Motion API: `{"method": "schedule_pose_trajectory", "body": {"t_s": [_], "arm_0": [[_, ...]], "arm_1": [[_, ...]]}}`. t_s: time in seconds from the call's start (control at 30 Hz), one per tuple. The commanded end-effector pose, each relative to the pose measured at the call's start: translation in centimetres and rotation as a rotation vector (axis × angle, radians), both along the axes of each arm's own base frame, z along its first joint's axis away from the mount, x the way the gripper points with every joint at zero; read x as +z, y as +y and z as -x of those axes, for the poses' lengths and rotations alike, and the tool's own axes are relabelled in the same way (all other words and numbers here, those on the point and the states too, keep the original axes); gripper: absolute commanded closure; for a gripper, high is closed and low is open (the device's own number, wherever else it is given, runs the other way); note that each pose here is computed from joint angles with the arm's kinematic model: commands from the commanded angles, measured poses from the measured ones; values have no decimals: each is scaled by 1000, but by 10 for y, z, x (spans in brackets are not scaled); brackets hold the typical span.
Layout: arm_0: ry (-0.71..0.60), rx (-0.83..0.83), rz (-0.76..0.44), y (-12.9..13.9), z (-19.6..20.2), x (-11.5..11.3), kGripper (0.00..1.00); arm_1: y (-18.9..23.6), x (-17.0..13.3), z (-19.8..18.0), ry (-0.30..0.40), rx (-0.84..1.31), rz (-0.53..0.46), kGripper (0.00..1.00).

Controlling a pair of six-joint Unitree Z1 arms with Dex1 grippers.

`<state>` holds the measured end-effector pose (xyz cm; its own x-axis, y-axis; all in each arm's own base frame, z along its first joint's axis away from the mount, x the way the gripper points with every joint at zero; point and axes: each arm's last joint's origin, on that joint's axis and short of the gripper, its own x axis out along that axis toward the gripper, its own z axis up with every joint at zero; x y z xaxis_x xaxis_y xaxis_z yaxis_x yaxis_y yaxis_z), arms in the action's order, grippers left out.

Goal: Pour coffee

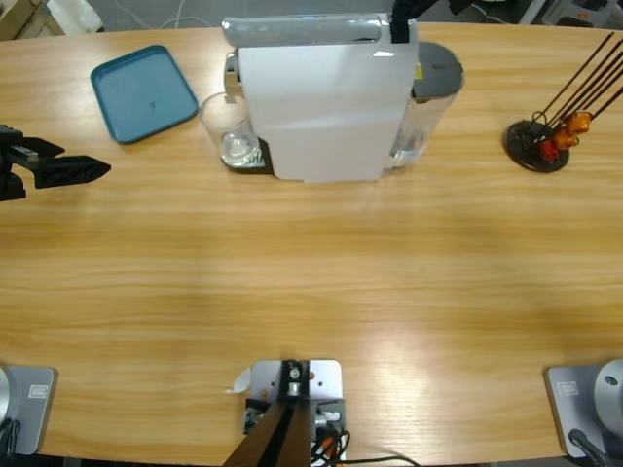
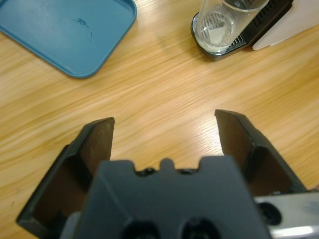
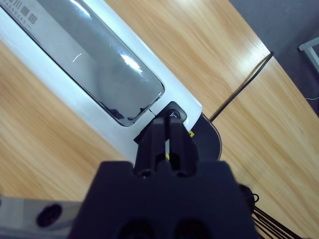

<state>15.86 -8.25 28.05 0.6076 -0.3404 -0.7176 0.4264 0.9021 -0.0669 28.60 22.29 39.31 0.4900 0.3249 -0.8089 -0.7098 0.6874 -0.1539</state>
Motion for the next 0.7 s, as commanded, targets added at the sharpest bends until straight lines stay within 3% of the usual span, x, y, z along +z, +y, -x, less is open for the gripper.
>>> {"method": "schedule_pose_trajectory", "body": {"t_s": [0.03, 0.43, 0.5, 0.63, 0.7], "arm_0": [[42, 15, -18, 0, -2, -12, 124], [41, 14, -19, 0, -2, -12, 124], [42, 14, -20, 0, -2, -12, 124], [44, 13, -19, 0, -3, -12, 124], [44, 12, -18, 0, -3, -12, 124]], "arm_1": [[11, -17, -6, 38, 23, 41, 1000], [21, -33, -13, 84, 42, 53, 1000], [17, -23, -10, 46, 35, 54, 1000], [1, 17, 0, -102, -11, 60, 1000], [-4, 25, 4, -135, -22, 69, 1000]]}}
